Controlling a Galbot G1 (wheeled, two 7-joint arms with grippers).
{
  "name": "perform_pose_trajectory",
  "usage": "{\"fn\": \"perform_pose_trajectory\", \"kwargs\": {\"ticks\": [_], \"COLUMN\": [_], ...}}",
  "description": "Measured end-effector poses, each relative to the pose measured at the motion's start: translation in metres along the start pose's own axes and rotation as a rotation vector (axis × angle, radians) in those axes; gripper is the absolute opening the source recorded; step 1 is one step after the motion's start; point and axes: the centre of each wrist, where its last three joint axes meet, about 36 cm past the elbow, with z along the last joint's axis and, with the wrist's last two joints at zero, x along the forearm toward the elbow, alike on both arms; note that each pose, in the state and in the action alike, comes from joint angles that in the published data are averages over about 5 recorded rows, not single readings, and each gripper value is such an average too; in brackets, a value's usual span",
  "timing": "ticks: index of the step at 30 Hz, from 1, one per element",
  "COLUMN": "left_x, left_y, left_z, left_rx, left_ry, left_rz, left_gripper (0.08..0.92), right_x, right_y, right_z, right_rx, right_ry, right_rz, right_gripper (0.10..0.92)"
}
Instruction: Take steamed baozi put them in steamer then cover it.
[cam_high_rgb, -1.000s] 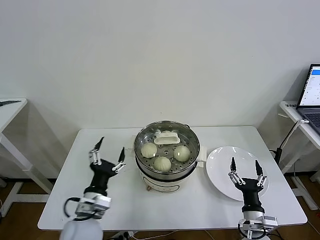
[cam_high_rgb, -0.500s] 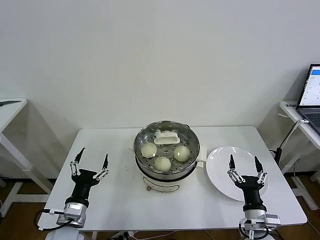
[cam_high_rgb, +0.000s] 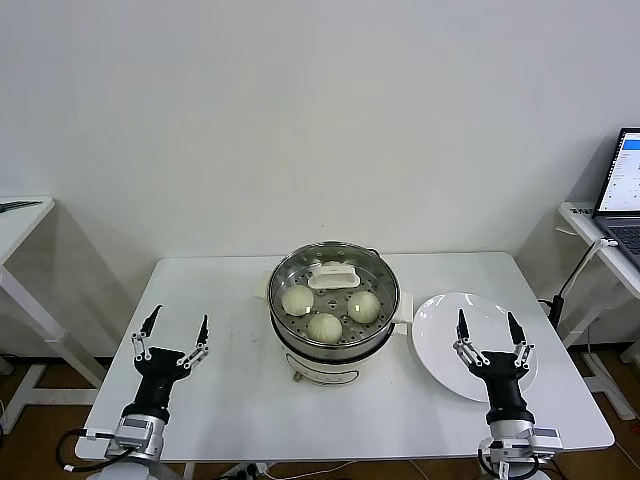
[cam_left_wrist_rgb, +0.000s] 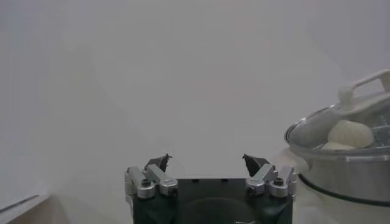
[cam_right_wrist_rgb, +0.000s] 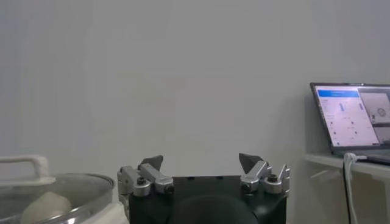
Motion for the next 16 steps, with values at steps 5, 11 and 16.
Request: {"fn": "perform_pose_trajectory", "kwargs": {"ticks": [5, 11, 16], "left_x": [0.0008, 0.0011, 0.0011], "left_y": [0.0022, 0.0049, 0.0069], "left_z": [0.0016, 0.0022, 0.0032], "left_rx": [0.009, 0.014, 0.015], "left_ry": [0.0, -0.001, 0.0], "left_rz": [-0.005, -0.009, -0.01], "left_gripper": [0.823, 0.823, 0.823], "right_x": [0.0009, 0.0014, 0.0016], "right_y": [-0.0002, -0.0006, -0.0008], "right_z": [-0.0024, -0.003, -0.0041], "right_rx": [0.009, 0.019, 0.022], "right_ry": [0.003, 0.008, 0.008], "right_rz": [-0.003, -0.003, -0.002], "right_gripper": [0.823, 0.823, 0.823]}}
